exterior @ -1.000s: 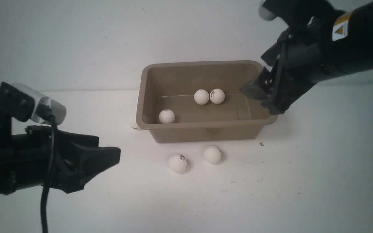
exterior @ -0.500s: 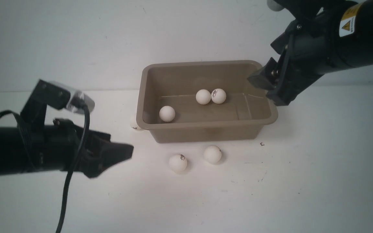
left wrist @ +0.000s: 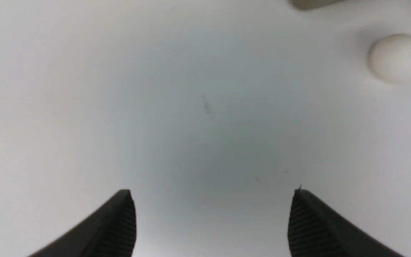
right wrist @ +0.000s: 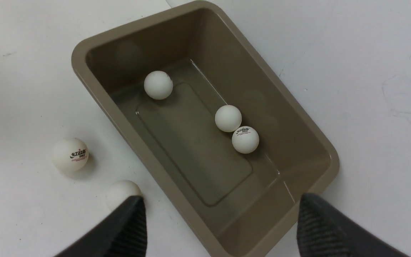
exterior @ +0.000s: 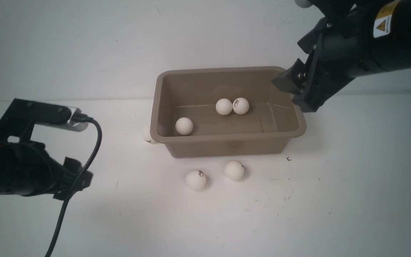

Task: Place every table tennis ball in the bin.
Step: Use the left arm to clamp the table tennis ball closest to it

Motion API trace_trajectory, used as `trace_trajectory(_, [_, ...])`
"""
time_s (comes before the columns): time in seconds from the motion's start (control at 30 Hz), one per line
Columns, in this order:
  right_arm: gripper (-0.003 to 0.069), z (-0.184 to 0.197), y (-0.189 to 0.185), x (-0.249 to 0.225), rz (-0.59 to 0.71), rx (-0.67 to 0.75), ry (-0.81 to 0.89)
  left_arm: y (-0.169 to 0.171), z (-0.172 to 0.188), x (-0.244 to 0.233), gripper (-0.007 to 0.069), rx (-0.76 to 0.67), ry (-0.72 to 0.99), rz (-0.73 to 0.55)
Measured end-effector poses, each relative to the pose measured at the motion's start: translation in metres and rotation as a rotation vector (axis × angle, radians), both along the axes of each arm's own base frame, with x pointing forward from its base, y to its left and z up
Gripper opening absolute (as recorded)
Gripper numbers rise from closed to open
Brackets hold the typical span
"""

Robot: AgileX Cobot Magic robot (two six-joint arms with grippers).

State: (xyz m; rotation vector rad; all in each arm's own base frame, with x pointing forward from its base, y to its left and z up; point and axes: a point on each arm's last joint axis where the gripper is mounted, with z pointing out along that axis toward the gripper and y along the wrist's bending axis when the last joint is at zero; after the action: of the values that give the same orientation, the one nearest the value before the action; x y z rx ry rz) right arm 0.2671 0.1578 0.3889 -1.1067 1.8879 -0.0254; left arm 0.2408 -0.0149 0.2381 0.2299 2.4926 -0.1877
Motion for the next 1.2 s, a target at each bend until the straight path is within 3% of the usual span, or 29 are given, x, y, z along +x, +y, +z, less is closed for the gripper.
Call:
trace_trajectory(0.1, [0.0513, 0.001, 0.000, 0.001, 0.001, 0.006, -0.011, 0.003, -0.001, -0.001, 0.0513, 0.009, 0.023, 0.063])
trace_trajectory(0.2, [0.0513, 0.001, 0.000, 0.001, 0.001, 0.008, -0.016, -0.003, -0.001, 0.000, 0.0513, 0.007, 0.015, 0.049])
trace_trajectory(0.53, [0.0513, 0.002, 0.001, 0.001, 0.002, 0.014, -0.029, -0.076, 0.004, 0.002, 0.0513, -0.048, -0.142, -0.222])
trace_trajectory(0.93, [0.0513, 0.002, 0.001, 0.001, 0.002, 0.015, -0.030, -0.109, -0.022, 0.032, 0.0513, -0.058, -0.146, -0.230])
trace_trajectory(1.2, [0.0513, 0.003, 0.000, 0.002, 0.012, -0.010, -0.044, -0.146, -0.027, 0.027, 0.0513, -0.044, -0.207, -0.323])
